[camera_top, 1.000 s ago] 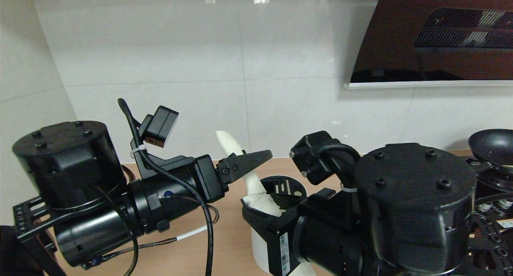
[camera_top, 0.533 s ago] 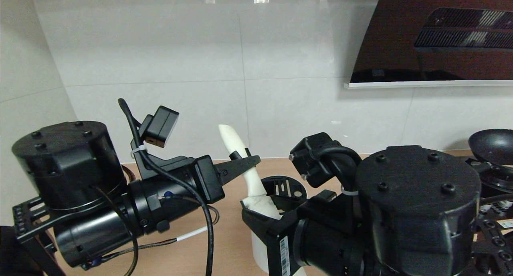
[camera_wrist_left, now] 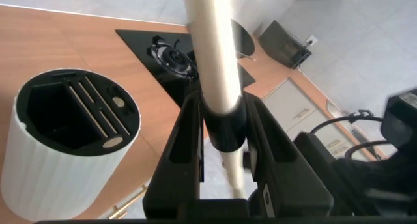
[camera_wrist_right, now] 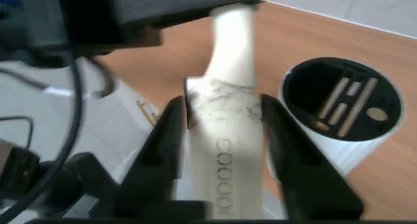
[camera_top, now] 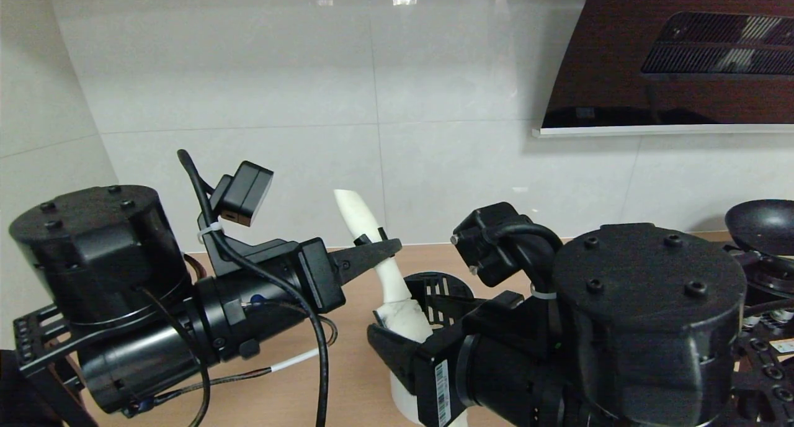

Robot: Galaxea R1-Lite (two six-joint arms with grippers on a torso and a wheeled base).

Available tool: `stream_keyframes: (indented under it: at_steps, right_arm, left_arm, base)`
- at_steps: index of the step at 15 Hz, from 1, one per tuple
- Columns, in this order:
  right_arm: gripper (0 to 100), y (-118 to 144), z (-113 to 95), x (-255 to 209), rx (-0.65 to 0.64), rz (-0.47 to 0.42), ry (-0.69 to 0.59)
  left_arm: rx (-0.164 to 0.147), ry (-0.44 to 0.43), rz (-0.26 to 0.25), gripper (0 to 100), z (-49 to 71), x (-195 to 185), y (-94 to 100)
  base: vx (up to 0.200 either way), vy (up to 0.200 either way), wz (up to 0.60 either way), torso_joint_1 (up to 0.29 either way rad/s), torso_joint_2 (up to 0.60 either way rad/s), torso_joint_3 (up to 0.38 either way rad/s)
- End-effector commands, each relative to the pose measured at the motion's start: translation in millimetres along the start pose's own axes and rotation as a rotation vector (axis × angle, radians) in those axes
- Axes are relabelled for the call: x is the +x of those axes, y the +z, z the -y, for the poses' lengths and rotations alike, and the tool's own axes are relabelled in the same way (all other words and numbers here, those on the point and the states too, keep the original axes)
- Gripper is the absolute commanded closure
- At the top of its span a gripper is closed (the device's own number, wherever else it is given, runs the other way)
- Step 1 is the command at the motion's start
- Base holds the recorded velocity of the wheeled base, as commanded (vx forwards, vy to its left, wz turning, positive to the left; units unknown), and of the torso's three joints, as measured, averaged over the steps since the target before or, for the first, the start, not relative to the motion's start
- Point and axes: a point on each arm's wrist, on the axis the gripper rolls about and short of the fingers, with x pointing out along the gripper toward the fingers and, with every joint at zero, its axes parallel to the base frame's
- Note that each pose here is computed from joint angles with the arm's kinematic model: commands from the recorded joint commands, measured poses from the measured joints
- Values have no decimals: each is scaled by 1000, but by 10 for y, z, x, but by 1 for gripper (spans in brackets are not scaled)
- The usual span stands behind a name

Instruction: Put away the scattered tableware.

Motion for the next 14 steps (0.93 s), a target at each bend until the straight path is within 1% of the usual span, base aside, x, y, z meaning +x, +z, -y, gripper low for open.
stream_keyframes:
  at_steps: [1,4,5,6,7,8,9,10,11,12,14]
  right_arm:
    - [0,-5,-4,1,-1,-2,2]
    - [0,-1,-4,-3,1,0,3]
    - [0,40,9,-46,6,14,1]
    - [0,103,45,-104,13,37,-7]
    - [0,185,135,-170,22,63,-29]
    - [0,248,213,-210,29,82,-49]
    - [0,330,387,-289,20,105,-98]
    - [0,361,460,-348,11,120,-117]
    - [0,376,493,-384,9,127,-126]
    - [0,448,607,-504,19,162,-159]
    - [0,517,685,-620,12,173,-190]
  left_arm:
    - [2,-9,9,100,22,-19,17]
    - [5,-11,19,100,38,-26,34]
    - [10,-17,32,100,64,-27,66]
    - [17,-11,65,100,106,-38,128]
    - [30,-1,108,100,165,-55,233]
    - [44,19,137,100,209,-92,323]
    - [74,98,199,100,297,-165,506]
    - [86,142,238,100,365,-188,610]
    - [95,163,251,100,398,-190,655]
    - [143,216,277,100,495,-154,795]
    - [217,258,254,100,491,-57,820]
  base:
    - [0,0,0,0,0,0]
    - [0,0,0,0,0,0]
    - [0,0,0,0,0,0]
    - [0,0,0,0,0,0]
    - [0,0,0,0,0,0]
    - [0,0,0,0,0,0]
    - [0,0,0,0,0,0]
    - [0,0,0,0,0,0]
    - [0,0,0,0,0,0]
    - [0,0,0,0,0,0]
    - [0,0,0,0,0,0]
